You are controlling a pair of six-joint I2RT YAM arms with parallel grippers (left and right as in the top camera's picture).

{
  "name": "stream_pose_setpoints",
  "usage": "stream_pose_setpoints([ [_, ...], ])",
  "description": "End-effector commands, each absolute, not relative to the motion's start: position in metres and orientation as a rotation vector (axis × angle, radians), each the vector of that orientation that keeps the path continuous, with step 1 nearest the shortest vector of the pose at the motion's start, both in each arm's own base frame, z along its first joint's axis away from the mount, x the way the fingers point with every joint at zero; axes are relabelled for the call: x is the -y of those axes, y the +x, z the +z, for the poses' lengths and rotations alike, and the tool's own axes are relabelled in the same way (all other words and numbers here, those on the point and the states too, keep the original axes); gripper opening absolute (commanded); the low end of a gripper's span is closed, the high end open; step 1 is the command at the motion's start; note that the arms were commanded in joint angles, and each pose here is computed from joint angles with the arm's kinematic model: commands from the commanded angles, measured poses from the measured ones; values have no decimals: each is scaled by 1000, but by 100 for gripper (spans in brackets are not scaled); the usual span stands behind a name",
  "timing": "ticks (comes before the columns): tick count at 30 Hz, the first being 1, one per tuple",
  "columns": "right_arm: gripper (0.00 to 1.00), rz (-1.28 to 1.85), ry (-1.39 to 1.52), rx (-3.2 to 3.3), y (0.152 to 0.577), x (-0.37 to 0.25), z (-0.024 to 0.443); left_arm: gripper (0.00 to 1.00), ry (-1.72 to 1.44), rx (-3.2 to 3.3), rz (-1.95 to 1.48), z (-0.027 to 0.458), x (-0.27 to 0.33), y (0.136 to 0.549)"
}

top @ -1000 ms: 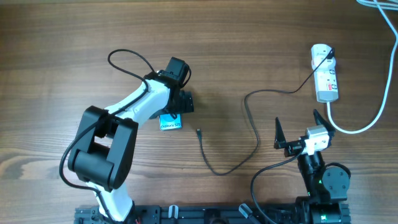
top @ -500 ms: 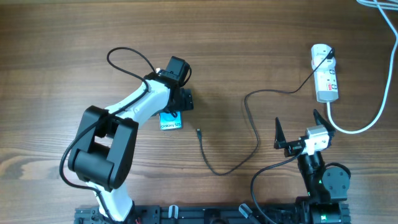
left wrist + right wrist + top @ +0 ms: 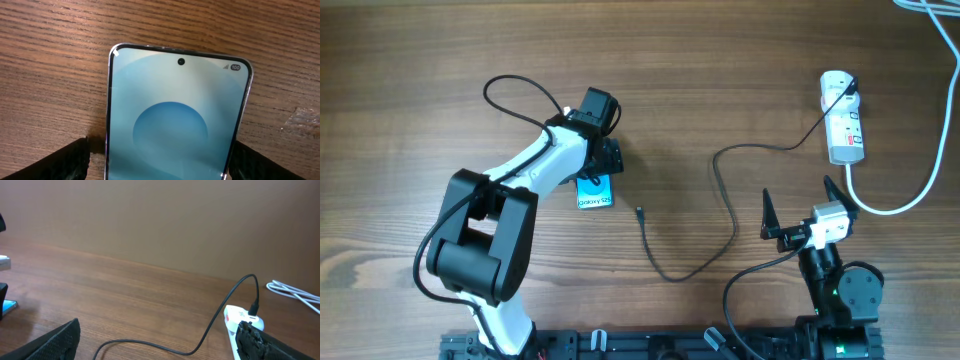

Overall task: Plug charger to phone and switch on socket
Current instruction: 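Carry the phone right with the left gripper, holding it upright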

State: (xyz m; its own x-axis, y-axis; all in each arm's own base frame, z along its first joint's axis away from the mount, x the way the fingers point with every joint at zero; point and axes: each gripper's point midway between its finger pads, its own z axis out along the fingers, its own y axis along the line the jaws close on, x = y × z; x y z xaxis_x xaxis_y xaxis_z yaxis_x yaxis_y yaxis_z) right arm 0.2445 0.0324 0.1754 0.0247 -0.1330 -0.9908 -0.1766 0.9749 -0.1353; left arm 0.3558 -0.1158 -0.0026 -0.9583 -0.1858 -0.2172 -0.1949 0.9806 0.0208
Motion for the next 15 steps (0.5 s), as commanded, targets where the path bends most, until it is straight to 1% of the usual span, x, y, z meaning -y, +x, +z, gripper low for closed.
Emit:
stream_pose_setpoints([
  [1,100,34,-239,-1542,244,-32,177,90,-194,-3014,164,-32,101,332],
  [4,100,33,-239,-1542,244,-32,177,91,-195,-3014,163,-32,101,332],
  [5,100,34,-239,-1542,244,-32,177,93,-195,-3015,164,-32,101,332],
  [6,100,33,-239,-1542,244,-32,177,100,-194,-3024,172,-32,100,329],
  [10,100,34,-239,-1542,244,-32,177,100,-194,-3027,173,-32,100,329],
  [12,100,34,-239,-1542,244,-32,177,97,-194,-3031,177,-32,100,328],
  [15,100,34,-239,-1542,244,-32,177,88,-193,-3040,184,-32,99,325],
])
